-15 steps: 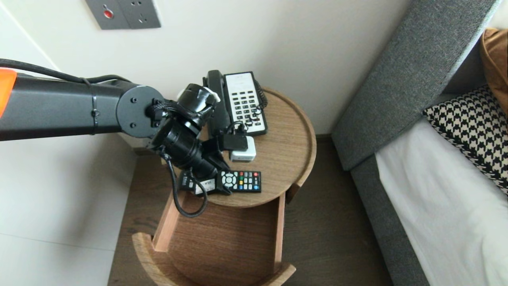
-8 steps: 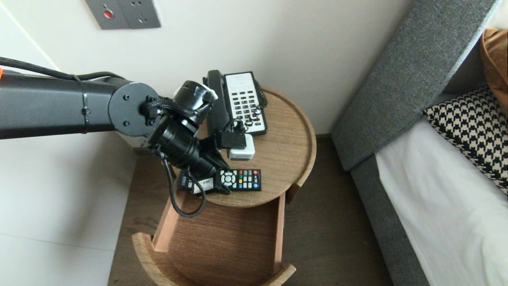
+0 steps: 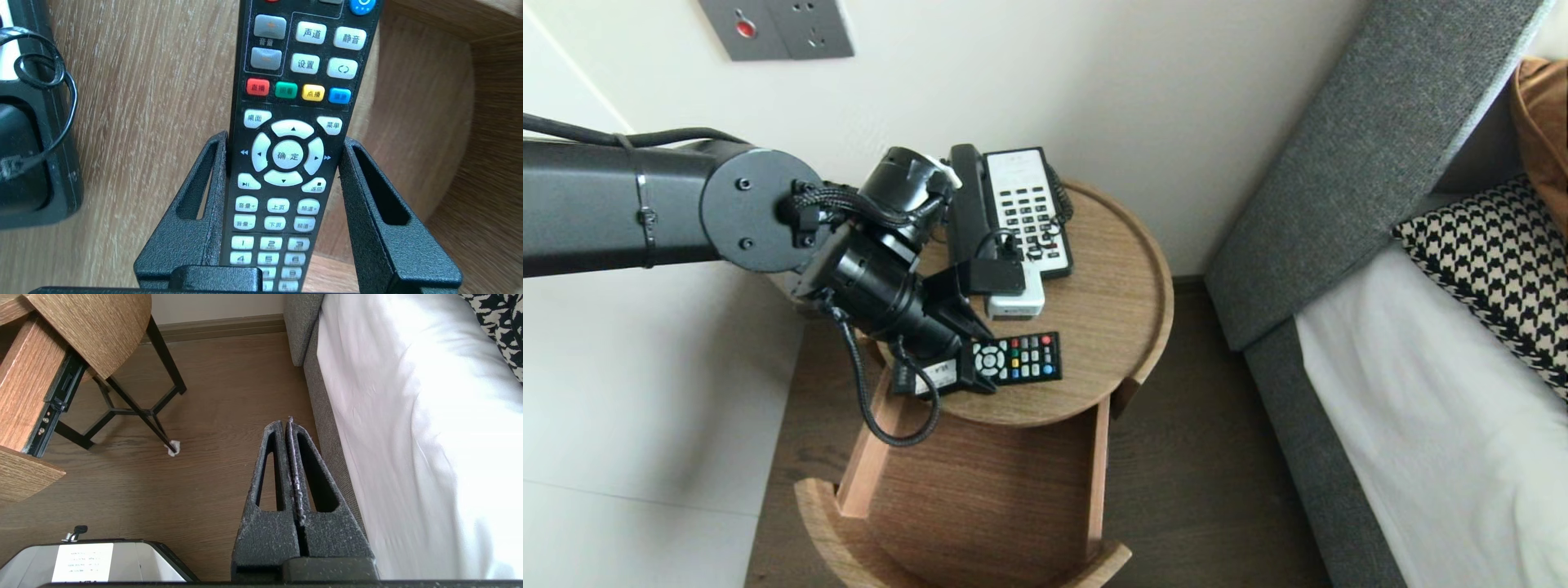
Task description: Put the remote controls on the table in the drawer one by one
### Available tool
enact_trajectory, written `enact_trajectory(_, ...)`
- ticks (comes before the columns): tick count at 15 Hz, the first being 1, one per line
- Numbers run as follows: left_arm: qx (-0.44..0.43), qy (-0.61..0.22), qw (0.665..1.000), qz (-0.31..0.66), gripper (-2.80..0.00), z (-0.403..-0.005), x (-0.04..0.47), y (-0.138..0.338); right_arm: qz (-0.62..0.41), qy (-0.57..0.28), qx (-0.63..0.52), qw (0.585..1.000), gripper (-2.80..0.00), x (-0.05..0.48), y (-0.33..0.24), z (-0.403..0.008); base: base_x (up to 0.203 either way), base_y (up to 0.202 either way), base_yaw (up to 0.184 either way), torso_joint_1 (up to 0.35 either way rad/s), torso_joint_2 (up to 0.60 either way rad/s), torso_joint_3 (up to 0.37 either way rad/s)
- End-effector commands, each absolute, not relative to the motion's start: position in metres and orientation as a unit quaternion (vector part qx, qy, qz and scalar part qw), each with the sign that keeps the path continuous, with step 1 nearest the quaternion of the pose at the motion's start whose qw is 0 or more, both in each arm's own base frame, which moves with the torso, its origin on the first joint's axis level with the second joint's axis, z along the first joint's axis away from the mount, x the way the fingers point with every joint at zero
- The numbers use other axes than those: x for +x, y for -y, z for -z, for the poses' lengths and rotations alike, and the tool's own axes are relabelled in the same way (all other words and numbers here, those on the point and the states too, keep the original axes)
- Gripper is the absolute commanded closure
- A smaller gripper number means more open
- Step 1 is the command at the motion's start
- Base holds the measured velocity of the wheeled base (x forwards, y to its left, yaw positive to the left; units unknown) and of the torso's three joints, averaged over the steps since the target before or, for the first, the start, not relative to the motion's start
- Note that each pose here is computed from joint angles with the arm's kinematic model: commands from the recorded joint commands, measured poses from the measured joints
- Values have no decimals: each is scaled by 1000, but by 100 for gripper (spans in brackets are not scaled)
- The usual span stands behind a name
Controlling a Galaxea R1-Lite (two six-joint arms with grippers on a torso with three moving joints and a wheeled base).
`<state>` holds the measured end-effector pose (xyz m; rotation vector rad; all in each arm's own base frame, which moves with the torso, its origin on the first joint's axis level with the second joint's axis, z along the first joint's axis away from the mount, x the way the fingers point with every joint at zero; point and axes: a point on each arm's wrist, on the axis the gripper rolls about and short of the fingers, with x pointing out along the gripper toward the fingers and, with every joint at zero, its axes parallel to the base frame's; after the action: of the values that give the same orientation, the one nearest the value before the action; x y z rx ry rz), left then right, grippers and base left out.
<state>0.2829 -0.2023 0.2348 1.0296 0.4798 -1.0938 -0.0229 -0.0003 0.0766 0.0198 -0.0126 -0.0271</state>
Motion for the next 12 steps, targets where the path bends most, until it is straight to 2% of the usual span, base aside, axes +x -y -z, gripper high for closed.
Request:
enact_trajectory(1,462,-209,707,493,0,-241,274,199,14,9,10,1000,0,-23,0,-75,0,0,0,0,0,0)
enact_trajectory(12,461,-214,711,486,0,-244,261,201,14,9,10,1000,0,-23,0,-75,0,0,0,0,0,0)
